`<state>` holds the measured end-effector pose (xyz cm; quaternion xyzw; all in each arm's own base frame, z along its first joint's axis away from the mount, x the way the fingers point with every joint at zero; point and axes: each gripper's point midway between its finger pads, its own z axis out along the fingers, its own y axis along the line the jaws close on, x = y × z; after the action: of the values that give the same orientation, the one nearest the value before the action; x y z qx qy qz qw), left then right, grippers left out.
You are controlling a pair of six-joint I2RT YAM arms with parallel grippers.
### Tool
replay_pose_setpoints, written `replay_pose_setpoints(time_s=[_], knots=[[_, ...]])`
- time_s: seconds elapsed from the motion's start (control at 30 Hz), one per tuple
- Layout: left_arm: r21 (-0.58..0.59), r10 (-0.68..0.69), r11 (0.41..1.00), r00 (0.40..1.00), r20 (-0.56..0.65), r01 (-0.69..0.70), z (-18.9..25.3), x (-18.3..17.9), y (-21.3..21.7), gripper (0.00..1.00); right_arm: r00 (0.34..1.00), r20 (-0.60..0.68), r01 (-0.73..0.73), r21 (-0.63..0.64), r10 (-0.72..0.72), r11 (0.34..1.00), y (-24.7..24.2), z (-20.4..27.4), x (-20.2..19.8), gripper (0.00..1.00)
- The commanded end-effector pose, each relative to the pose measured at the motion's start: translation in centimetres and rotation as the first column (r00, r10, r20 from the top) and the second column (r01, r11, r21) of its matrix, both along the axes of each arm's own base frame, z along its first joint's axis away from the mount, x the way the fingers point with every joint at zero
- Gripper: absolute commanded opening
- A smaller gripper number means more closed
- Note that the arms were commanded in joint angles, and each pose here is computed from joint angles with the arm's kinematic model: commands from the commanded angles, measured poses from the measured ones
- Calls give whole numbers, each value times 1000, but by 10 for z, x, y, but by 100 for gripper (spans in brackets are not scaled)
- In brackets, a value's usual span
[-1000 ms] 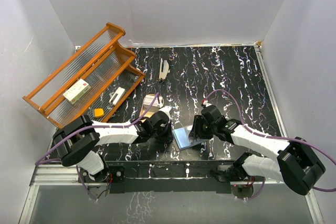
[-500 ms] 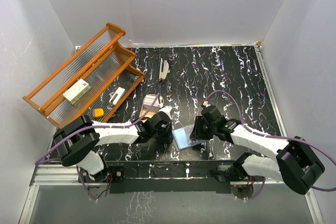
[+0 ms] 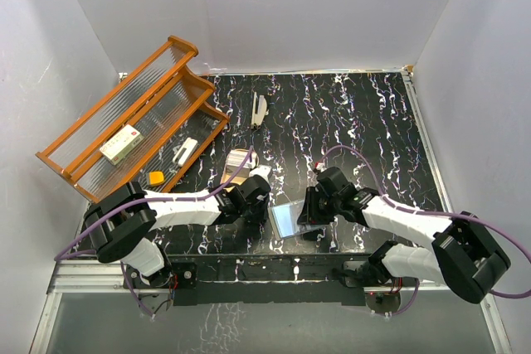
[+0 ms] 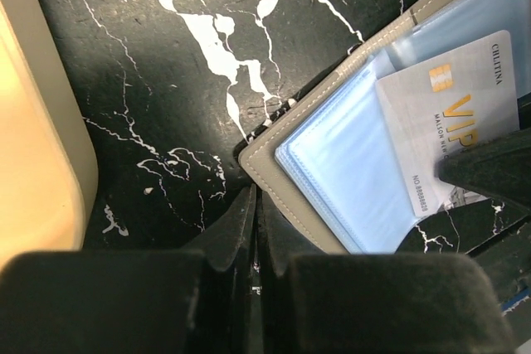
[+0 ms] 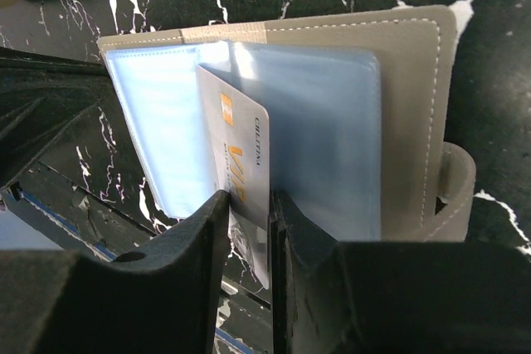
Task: Put the credit cards into the card holder
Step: Insert the credit card into the card holder.
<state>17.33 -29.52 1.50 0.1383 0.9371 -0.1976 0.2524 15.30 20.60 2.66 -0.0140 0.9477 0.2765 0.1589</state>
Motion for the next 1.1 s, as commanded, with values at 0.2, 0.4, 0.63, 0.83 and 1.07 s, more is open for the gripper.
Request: replay_pose_setpoints(time_s=[0.2, 0.4, 0.63, 0.83, 1.07], knots=[[153, 15, 988, 1000, -10, -13, -19, -4, 33, 0, 996, -33, -84, -17, 83, 996, 8, -2, 1, 24], [133, 12, 991, 1000, -13, -11, -17, -4, 29, 0, 999, 3, -47, -83, 47, 995, 1, 7, 14, 36], [115, 20, 993, 999, -26, -17, -17, -8, 30, 0, 999, 30, -12, -112, 16, 994, -4, 18, 21, 49], [73, 20, 997, 1000, -17, -18, -5, -7, 24, 1, 998, 55, 16, -141, -9, 990, -8, 26, 28, 53], [-37, 9, 999, 1000, -6, -9, 27, -6, 6, 3, 997, 75, 24, -135, -14, 991, -7, 31, 33, 53]])
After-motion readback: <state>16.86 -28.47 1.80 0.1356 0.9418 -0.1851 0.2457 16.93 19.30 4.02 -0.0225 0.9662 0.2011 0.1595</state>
